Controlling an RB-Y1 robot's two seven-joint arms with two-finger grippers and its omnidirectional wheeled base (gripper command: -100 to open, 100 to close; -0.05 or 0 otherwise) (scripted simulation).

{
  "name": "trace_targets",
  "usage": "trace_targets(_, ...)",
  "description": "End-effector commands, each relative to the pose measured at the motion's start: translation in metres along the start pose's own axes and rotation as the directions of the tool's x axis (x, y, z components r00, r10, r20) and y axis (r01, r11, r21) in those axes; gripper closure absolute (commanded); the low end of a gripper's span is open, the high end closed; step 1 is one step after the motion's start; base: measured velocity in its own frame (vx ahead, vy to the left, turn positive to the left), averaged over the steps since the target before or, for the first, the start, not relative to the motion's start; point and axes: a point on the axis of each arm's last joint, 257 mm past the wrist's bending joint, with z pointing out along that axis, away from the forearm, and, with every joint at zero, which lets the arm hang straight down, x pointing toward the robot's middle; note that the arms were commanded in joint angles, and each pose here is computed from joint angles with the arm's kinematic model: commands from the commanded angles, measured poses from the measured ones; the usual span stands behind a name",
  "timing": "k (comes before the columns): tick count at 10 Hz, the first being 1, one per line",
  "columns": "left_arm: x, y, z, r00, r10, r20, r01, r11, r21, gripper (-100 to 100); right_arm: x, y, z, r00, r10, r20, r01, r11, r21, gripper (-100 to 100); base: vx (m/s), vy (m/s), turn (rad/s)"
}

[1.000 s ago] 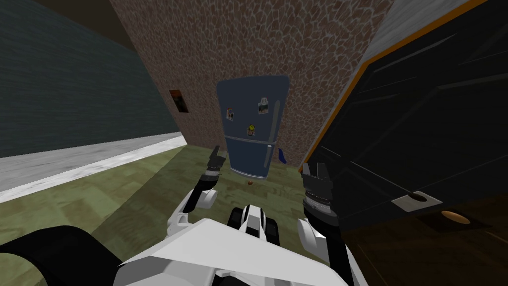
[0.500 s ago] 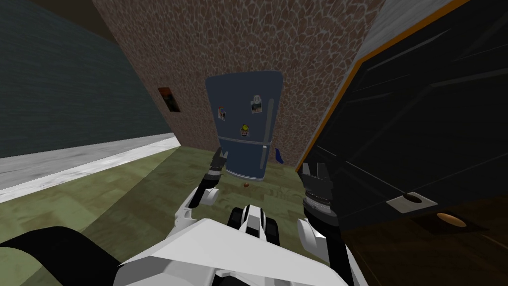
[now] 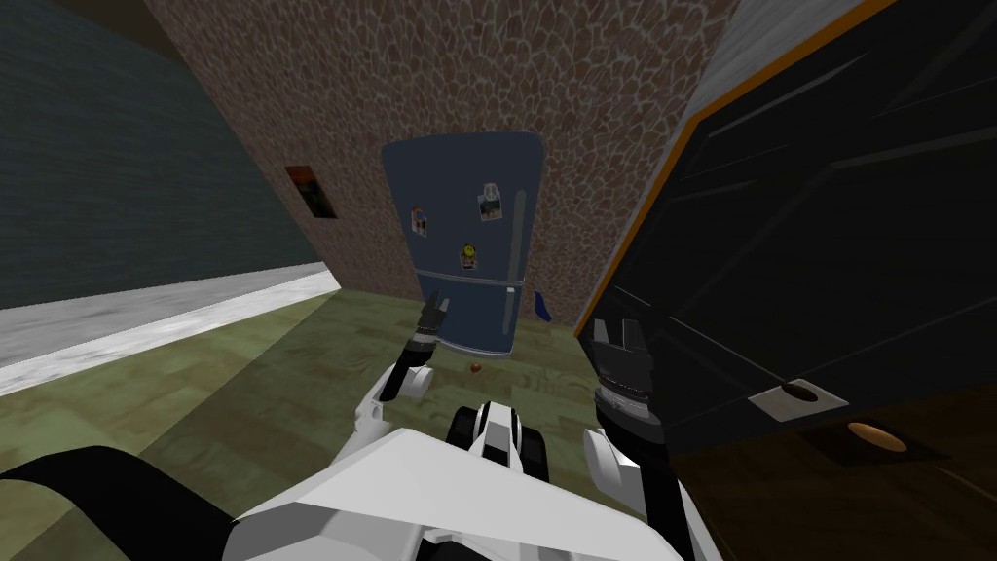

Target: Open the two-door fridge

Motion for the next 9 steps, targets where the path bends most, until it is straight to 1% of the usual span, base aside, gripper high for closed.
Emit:
trace_targets(1, -0.001, 0.011, 0.0, 0.9998, 0.022, 0.004, -0.022, 0.9998, -0.002, -100, 0.0, 0.0, 0.0, 1.0, 0.0, 0.0, 0.0, 1.0, 0.0, 0, 0.094, -0.073, -0.06)
trace_targets(9, -0.004, 0.043, 0.001, 0.9965, 0.078, 0.031, -0.078, 0.997, -0.005, -100, 0.0, 0.0, 0.0, 1.0, 0.0, 0.0, 0.0, 1.0, 0.0, 0, 0.1, -0.074, -0.06)
